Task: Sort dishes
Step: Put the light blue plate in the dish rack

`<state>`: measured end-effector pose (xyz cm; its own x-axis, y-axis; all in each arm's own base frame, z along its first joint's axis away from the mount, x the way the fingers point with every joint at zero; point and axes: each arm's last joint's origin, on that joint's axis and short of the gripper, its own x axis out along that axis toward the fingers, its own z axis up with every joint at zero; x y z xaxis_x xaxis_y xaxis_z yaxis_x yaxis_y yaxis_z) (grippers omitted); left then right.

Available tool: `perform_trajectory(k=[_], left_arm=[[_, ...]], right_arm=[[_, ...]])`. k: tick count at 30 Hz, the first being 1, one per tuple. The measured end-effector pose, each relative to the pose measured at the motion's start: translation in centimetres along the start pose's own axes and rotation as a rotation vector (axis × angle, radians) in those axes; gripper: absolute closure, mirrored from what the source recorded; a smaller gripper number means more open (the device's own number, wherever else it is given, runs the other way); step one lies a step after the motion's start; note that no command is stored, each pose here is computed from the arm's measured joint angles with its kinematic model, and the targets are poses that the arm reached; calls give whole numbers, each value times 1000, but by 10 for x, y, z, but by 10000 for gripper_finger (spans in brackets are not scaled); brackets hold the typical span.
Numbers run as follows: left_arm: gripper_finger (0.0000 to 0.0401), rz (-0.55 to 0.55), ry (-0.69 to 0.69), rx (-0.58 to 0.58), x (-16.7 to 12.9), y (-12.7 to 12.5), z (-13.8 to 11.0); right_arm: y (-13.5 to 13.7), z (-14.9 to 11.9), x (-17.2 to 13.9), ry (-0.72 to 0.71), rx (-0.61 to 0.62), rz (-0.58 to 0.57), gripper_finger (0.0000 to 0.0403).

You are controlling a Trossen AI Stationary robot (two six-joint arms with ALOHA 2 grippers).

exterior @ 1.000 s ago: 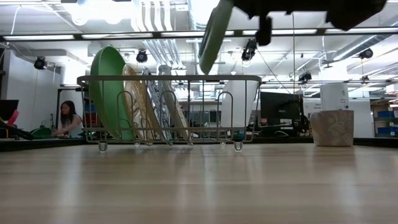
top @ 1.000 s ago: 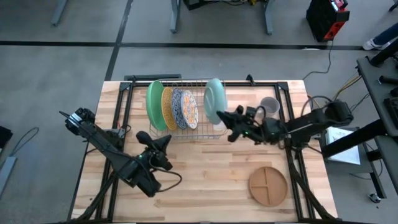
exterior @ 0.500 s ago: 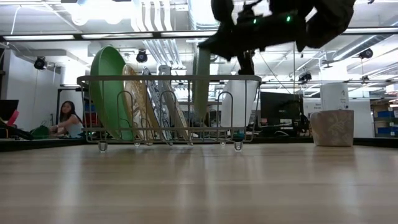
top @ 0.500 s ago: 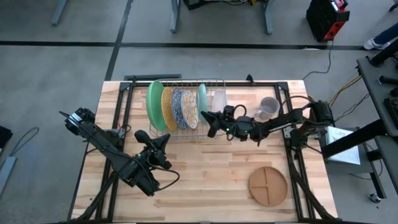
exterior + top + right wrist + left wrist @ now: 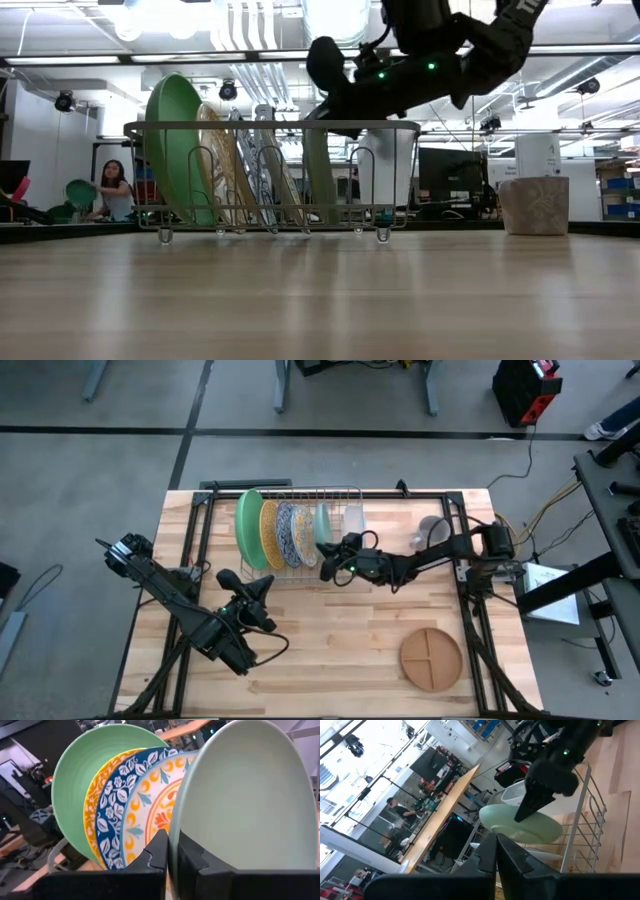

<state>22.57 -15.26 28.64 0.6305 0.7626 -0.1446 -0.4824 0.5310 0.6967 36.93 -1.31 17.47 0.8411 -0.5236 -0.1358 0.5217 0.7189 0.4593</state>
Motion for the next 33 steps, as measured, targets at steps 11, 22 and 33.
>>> perform_trajectory(k=[11,22,33], left_arm=[[401,0,0,-1,0,0,0],[401,-2,2,-1,0,0,0],[401,-2,2,-1,0,0,0]], right_arm=[[5,3,11,9,-21,-73,381],[6,4,12,19,-27,-74,324],[6,3,12,23,-34,-74,274]])
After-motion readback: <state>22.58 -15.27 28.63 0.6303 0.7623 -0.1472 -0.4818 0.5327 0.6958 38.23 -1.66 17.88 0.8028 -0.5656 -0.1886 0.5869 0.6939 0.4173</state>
